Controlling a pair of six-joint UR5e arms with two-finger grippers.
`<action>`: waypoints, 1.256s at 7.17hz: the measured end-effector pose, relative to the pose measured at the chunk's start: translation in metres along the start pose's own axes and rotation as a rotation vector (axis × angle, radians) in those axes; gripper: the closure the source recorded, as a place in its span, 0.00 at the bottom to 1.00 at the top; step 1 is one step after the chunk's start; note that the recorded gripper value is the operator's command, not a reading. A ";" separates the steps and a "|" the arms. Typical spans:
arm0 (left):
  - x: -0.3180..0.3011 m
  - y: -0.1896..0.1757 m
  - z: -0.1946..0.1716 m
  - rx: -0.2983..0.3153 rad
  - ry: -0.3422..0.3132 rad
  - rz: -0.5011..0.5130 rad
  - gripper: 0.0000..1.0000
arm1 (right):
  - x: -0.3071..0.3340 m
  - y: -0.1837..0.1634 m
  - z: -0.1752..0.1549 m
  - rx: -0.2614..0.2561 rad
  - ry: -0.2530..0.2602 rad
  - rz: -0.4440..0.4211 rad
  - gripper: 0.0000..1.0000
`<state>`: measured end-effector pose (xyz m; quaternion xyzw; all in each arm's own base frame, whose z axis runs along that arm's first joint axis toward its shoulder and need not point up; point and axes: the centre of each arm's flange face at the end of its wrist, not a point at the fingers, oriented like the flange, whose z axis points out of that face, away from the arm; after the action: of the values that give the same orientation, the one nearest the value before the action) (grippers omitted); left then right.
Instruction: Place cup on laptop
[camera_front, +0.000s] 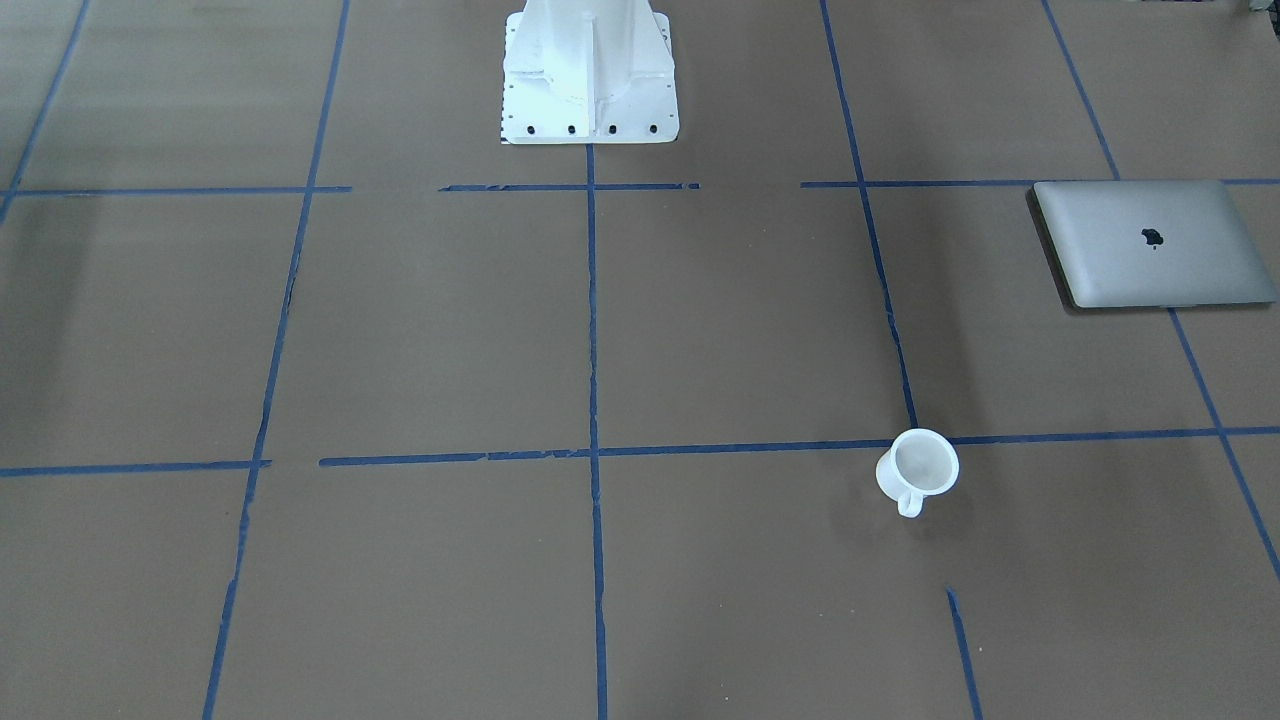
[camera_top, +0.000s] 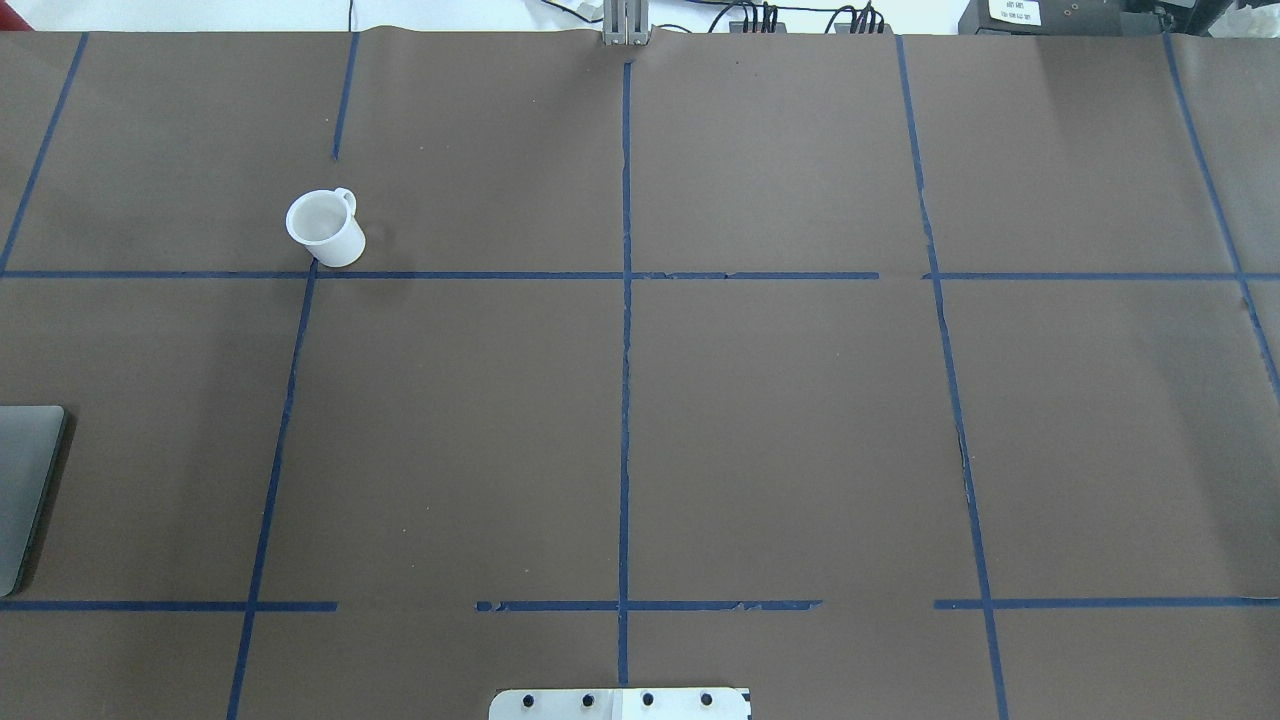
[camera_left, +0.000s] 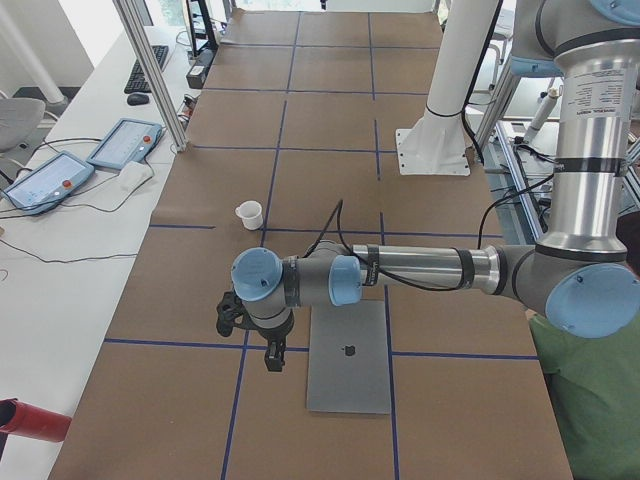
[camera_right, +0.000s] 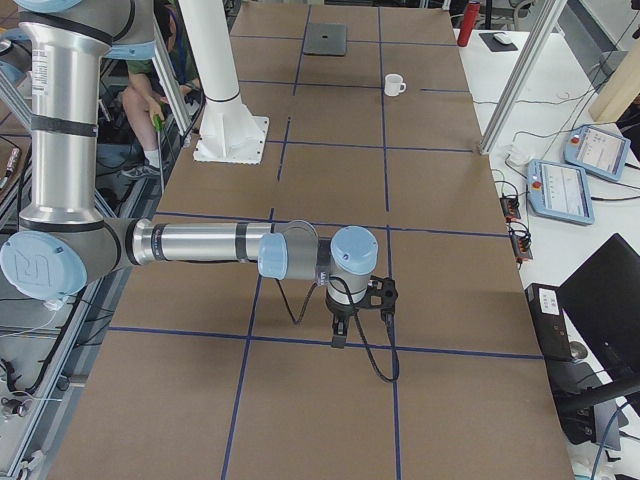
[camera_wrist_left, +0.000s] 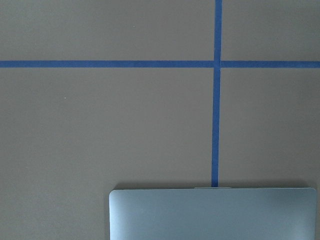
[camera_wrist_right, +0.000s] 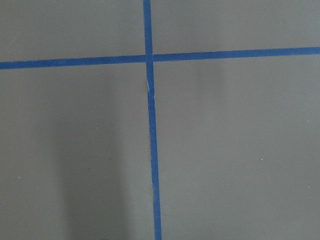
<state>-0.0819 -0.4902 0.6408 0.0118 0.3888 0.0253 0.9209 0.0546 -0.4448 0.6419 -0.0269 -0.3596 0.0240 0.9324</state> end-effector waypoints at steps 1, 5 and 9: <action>0.018 -0.015 -0.017 0.033 -0.003 0.036 0.00 | 0.000 0.000 0.000 0.000 0.000 0.000 0.00; 0.154 -0.085 -0.025 0.057 0.011 0.230 0.00 | 0.000 0.000 0.000 0.000 0.000 0.000 0.00; 0.360 -0.131 -0.001 0.028 0.078 0.248 0.00 | 0.000 0.000 0.000 0.000 0.000 0.000 0.00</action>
<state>0.1733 -0.6008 0.3771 0.0717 0.4201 0.1338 0.8947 0.0545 -0.4448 0.6419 -0.0269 -0.3596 0.0240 0.9324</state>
